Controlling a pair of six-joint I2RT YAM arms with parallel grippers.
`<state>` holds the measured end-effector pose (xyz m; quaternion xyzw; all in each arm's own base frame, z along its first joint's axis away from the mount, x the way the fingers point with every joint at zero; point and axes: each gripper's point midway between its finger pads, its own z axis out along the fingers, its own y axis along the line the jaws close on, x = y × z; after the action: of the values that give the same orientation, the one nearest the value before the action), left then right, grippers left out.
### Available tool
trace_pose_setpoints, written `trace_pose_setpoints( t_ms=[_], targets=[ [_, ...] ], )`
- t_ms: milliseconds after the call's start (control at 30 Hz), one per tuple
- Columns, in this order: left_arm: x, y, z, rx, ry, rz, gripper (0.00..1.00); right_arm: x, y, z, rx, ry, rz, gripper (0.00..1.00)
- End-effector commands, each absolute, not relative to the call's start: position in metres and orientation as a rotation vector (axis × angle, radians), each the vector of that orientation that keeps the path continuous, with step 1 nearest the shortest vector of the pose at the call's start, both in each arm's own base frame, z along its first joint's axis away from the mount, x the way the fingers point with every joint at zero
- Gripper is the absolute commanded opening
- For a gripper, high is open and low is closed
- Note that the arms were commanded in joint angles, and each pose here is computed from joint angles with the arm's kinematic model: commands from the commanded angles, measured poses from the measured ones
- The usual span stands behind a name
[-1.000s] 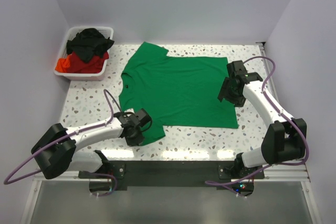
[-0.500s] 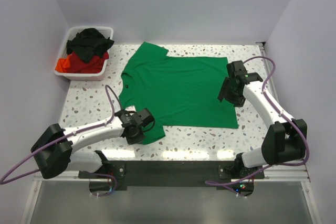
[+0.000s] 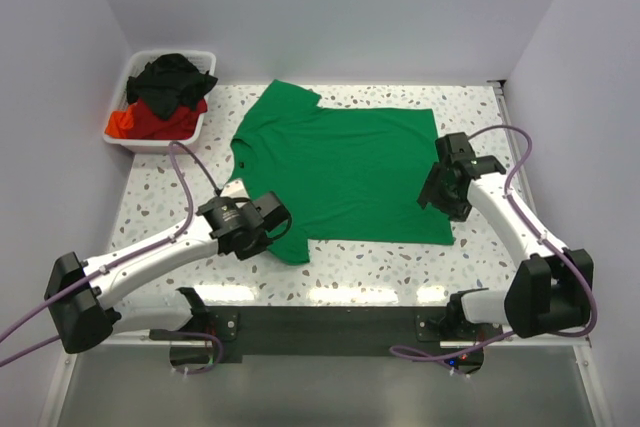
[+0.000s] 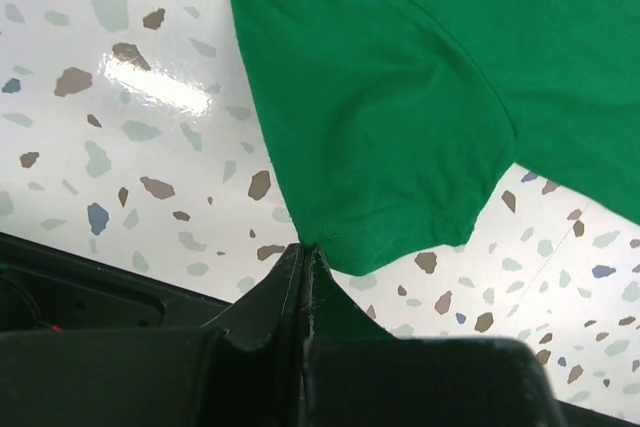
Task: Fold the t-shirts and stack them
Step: Fold the tshirt
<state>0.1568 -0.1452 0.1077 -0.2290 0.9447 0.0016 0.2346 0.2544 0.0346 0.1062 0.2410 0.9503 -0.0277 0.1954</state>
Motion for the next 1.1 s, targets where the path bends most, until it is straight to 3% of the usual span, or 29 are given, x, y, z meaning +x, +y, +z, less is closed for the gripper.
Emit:
trace_pose_setpoints(
  t_ms=[0, 267, 433, 667, 1067],
  targets=[
    [0.17, -0.136, 0.128, -0.681, 2.485, 0.048, 0.0, 0.24, 0.031, 0.096, 0.765, 2.685, -0.123, 0.69],
    [0.18, -0.142, 0.133, -0.683, 2.457, 0.045, 0.0, 0.23, 0.037, 0.068, 0.867, 2.753, -0.125, 0.63],
    [0.185, -0.151, 0.138, -0.685, 2.448, -0.012, 0.0, 0.233, 0.029, 0.064, 0.921, 2.742, -0.162, 0.46],
    [0.19, -0.166, 0.145, -0.758, 2.444, -0.13, 0.0, 0.22, 0.005, 0.054, 1.068, 2.692, -0.193, 0.43],
    [0.191, -0.156, 0.142, -0.823, 2.421, -0.076, 0.0, 0.207, -0.004, 0.039, 1.12, 2.712, -0.199, 0.38]
  ],
)
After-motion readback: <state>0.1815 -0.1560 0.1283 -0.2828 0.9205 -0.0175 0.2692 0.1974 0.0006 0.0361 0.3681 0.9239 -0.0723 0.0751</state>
